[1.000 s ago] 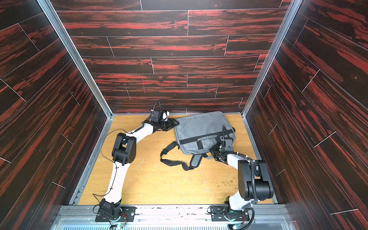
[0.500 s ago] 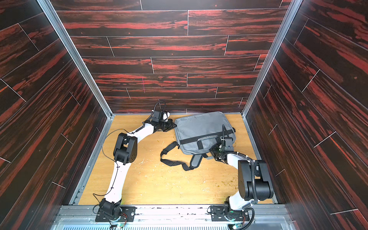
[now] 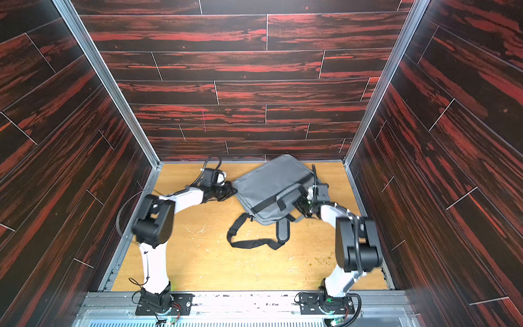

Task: Open the zippered laptop bag and take out the laptop
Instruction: Adjust the zippered laptop bag at the center of the board.

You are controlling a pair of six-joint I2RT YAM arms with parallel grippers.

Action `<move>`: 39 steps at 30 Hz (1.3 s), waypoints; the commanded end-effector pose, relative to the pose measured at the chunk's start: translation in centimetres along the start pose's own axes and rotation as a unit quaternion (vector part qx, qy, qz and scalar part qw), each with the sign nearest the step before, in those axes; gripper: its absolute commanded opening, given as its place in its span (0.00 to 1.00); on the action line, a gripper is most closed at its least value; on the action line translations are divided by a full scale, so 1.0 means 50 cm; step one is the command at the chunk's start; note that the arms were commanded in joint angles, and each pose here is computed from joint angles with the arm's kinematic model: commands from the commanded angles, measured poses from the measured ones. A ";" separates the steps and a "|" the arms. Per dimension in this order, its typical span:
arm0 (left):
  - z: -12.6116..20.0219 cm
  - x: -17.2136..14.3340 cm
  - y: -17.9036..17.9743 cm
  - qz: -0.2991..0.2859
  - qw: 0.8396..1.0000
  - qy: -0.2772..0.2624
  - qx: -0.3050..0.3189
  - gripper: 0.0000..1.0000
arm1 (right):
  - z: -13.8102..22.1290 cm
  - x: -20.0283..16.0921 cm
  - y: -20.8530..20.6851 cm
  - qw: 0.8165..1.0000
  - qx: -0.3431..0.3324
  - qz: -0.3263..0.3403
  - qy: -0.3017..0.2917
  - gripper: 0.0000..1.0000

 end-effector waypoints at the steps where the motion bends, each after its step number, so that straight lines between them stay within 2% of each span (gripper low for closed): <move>1: 0.069 -0.015 -0.029 0.032 0.998 -0.052 0.002 0.00 | -0.035 -0.024 0.066 0.995 0.045 0.078 0.053 0.16; 9: 0.172 -0.144 0.005 0.114 0.984 -0.122 0.066 0.00 | -0.128 -0.069 0.150 0.976 0.071 0.162 0.129 0.17; 15: 0.249 -0.189 0.020 0.123 0.972 -0.162 0.119 0.00 | -0.178 -0.105 0.174 0.966 0.079 0.180 0.169 0.17; 21: 0.279 -0.229 0.054 0.157 0.963 -0.178 0.130 0.00 | -0.213 -0.148 0.183 0.957 0.076 0.195 0.201 0.19; 26: 0.266 -0.243 0.058 0.152 0.967 -0.157 0.134 0.00 | -0.218 -0.143 0.194 0.956 0.071 0.206 0.196 0.21; 28: 0.259 -0.247 0.057 0.153 0.968 -0.150 0.130 0.04 | -0.219 -0.143 0.186 0.956 0.065 0.210 0.196 0.22; 30: 0.258 -0.249 0.057 0.152 0.969 -0.147 0.131 0.12 | -0.220 -0.143 0.178 0.956 0.058 0.212 0.194 0.24; 32: 0.262 -0.251 0.060 0.144 0.969 -0.144 0.138 0.22 | -0.219 -0.141 0.177 0.956 0.054 0.217 0.190 0.30; 33: 0.265 -0.251 0.060 0.137 0.970 -0.142 0.141 0.28 | -0.216 -0.138 0.179 0.956 0.053 0.219 0.186 0.32; 34: 0.271 -0.251 0.059 0.130 0.971 -0.139 0.146 0.39 | -0.211 -0.137 0.183 0.957 0.053 0.221 0.183 0.37; 35: 0.277 -0.252 0.059 0.122 0.971 -0.137 0.151 0.46 | -0.202 -0.133 0.188 0.957 0.051 0.225 0.177 0.43; 36: 0.282 -0.253 0.061 0.120 0.971 -0.136 0.154 0.48 | -0.195 -0.130 0.189 0.957 0.047 0.231 0.171 0.47; 39: 0.300 -0.257 0.070 0.115 0.969 -0.140 0.169 0.55 | -0.163 -0.118 0.190 0.956 0.036 0.250 0.146 0.50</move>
Point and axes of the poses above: each gripper's point midway between its finger pads, its own z axis back along the fingers, its own y axis along the line the jaws close on, x = y × z, the point moved 1 cm from there along z, back along the fingers, and after that the axes turned 13 degrees about -z, right-handed, at the moved point
